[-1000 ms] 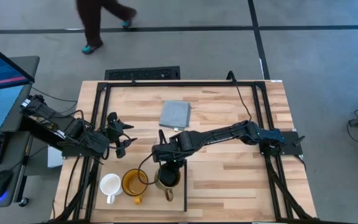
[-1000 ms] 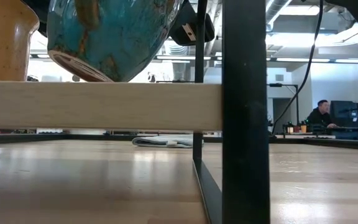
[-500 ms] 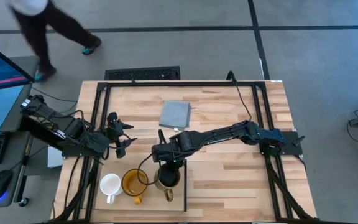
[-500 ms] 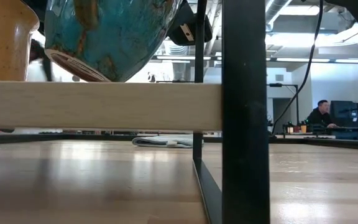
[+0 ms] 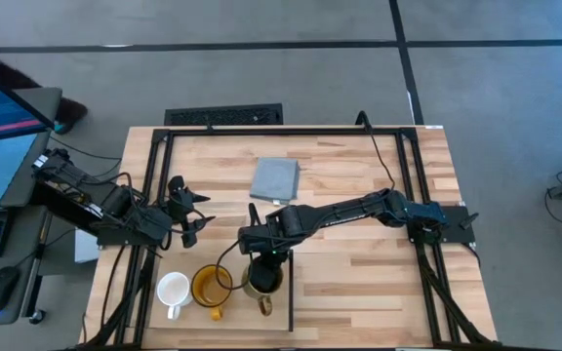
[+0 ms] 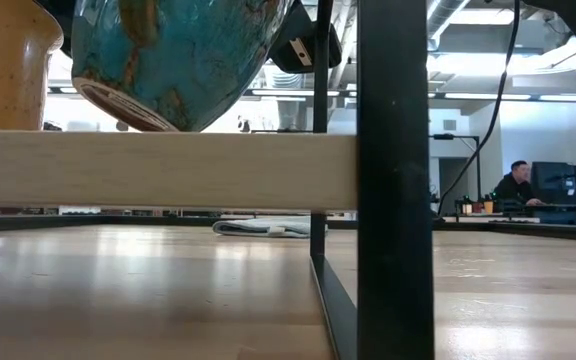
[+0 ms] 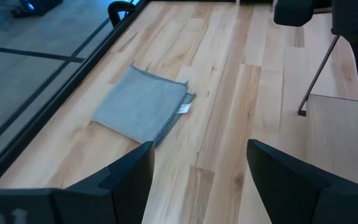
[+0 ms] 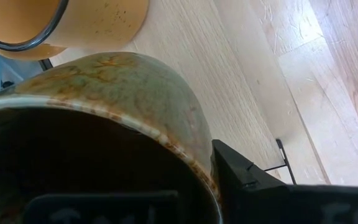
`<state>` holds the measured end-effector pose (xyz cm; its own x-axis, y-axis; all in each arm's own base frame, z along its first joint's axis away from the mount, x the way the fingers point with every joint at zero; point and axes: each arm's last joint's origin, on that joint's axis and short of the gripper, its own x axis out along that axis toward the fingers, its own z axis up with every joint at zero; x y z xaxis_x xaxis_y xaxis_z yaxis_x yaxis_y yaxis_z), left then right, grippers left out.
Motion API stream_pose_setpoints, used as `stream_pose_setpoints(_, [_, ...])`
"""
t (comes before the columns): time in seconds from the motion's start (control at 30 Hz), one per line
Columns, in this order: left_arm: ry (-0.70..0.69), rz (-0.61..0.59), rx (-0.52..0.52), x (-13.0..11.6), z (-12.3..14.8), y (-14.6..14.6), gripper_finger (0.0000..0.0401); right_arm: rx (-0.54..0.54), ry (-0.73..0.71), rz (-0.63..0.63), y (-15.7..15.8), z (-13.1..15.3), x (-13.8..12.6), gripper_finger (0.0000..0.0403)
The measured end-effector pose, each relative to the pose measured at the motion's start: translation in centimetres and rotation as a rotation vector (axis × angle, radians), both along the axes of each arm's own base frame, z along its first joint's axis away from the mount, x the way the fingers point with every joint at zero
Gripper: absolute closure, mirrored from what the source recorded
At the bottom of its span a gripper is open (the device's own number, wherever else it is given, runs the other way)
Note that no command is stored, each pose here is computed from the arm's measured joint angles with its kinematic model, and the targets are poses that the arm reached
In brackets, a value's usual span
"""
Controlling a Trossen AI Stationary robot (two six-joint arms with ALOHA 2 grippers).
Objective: Stack small to large cups/mugs on shelf
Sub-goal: Put the green patterned mug on the shelf
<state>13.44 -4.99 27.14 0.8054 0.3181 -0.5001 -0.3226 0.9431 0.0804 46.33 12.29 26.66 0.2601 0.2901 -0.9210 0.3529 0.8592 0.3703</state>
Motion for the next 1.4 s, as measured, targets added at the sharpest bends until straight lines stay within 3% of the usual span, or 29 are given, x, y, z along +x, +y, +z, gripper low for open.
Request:
stream_pose_setpoints(0.57, [0.009, 0.0, 0.005, -0.06, -0.06, 0.03, 0.0154, 0.003, -0.006, -0.009, -0.38, 0.02, 0.16, 0.031])
stream_pose_setpoints(1.4, [0.016, -0.001, 0.008, -0.1, -0.12, 0.05, 0.0154, 0.02, 0.002, -0.016, -0.58, 0.03, 0.19, 0.0308])
